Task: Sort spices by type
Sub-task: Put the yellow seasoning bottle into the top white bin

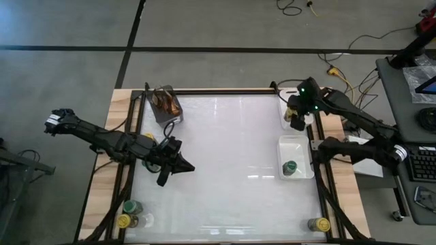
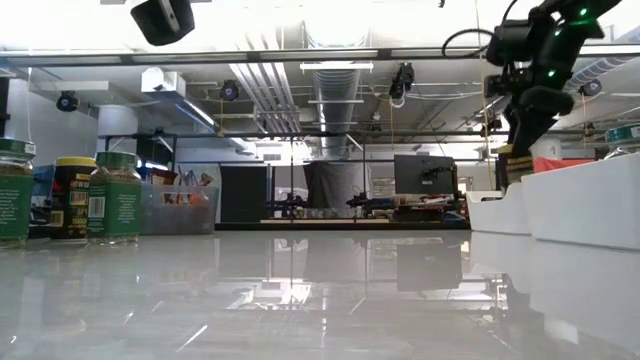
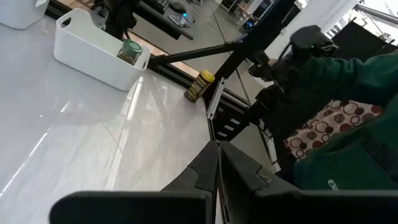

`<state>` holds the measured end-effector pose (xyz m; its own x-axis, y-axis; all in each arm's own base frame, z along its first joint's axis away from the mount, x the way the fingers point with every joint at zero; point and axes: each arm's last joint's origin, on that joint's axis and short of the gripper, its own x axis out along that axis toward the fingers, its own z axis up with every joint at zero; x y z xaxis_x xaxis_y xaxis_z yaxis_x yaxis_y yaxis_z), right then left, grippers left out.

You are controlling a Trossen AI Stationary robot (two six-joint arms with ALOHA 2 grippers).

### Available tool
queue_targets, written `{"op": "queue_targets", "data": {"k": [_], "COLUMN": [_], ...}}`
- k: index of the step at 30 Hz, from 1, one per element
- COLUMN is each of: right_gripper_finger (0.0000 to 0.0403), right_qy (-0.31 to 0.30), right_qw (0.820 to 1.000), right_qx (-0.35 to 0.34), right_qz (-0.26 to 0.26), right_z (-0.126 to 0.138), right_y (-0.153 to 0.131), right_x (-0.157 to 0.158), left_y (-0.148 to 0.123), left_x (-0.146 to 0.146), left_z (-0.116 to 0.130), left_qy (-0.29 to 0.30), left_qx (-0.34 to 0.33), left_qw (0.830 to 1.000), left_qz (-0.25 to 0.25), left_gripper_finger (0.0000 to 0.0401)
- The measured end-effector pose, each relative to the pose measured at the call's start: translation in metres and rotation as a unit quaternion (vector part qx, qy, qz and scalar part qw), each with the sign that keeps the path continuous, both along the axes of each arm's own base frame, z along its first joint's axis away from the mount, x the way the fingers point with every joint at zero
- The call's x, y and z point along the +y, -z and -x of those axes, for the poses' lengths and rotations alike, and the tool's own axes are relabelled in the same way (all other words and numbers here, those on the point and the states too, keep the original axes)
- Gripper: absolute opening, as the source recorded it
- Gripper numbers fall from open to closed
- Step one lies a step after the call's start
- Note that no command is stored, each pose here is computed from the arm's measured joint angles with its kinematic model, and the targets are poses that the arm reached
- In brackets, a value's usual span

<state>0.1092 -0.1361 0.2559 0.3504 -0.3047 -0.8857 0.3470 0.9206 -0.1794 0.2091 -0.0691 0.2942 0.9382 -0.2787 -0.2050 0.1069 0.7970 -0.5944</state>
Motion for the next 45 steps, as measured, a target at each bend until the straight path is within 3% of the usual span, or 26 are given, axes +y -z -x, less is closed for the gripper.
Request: {"op": "queue_targets", "data": {"k": [9, 29, 45], "right_gripper_finger": [0.0221, 0.0223, 0.0281], "right_qy": [0.063, 0.043, 0.059], "right_qw": [0.996, 0.994, 0.993], "right_qx": [-0.047, -0.047, -0.052], "right_qz": [-0.041, -0.086, -0.085], "right_z": [0.01, 0.015, 0.015], "right_y": [0.008, 0.032, 0.033], "right_x": [-0.018, -0.012, -0.013], "left_y": [0.0, 0.0, 0.0], "left_x": [-0.001, -0.001, -0.001], "left_z": [0.0, 0.001, 0.001], "left_qy": [0.003, 0.012, 0.013], "left_qx": [0.001, 0.002, -0.001], "left_qw": [1.0, 1.0, 1.0], "left_qz": [0.0, 0.003, -0.006], "left_gripper_finger": [0.0, 0.0, 0.0]}}
